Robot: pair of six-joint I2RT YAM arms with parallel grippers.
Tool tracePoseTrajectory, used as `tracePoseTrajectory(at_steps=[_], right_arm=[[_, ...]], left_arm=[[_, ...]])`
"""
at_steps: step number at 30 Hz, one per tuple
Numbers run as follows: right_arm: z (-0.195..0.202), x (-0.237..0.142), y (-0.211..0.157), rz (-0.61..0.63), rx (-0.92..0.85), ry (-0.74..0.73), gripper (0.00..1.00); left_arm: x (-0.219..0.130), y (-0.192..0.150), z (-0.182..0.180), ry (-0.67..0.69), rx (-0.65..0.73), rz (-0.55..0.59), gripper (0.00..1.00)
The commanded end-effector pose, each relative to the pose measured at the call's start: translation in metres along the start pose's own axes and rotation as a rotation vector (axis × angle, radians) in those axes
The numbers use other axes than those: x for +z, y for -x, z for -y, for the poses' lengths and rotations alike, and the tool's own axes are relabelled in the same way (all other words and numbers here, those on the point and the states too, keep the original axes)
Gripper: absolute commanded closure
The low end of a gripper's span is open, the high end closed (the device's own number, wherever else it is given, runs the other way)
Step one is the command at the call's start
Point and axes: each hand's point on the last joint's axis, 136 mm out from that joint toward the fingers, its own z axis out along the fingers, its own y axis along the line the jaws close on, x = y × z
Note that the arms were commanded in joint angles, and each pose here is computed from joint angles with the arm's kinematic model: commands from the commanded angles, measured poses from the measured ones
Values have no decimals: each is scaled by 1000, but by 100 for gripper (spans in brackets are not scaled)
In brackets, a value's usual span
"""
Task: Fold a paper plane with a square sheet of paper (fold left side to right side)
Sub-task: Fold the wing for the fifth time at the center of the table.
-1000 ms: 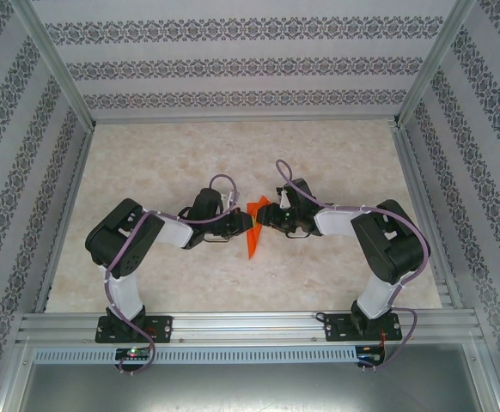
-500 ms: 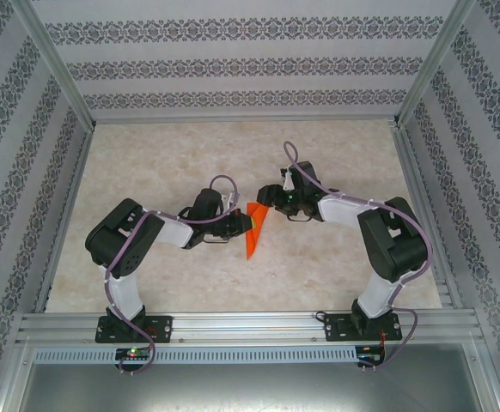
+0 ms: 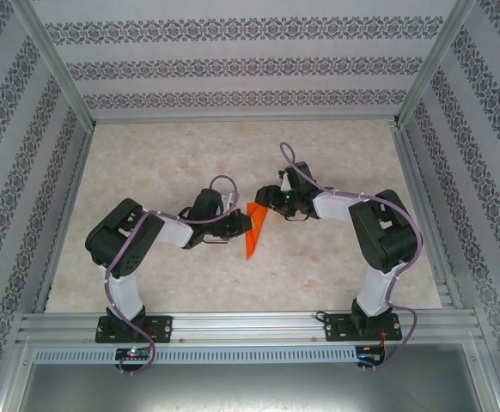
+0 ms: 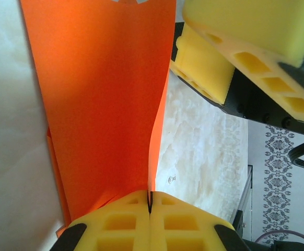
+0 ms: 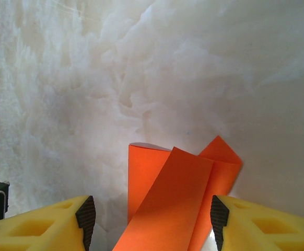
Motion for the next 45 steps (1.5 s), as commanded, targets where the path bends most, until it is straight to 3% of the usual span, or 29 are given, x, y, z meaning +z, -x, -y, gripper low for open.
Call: tracePoseTrajectory(at_steps=[1,25,45], right_arm=[[-8,6,2,-11,-2,23,38],[-14,12,2,-22,-20,40,36],[21,29,-24,-147,-13,-132,36]], left_arm=[[-5,8,2,5,21,24,99],[-6,7,3,4,25,23,100],[-19,13,0,60,66,26,100]])
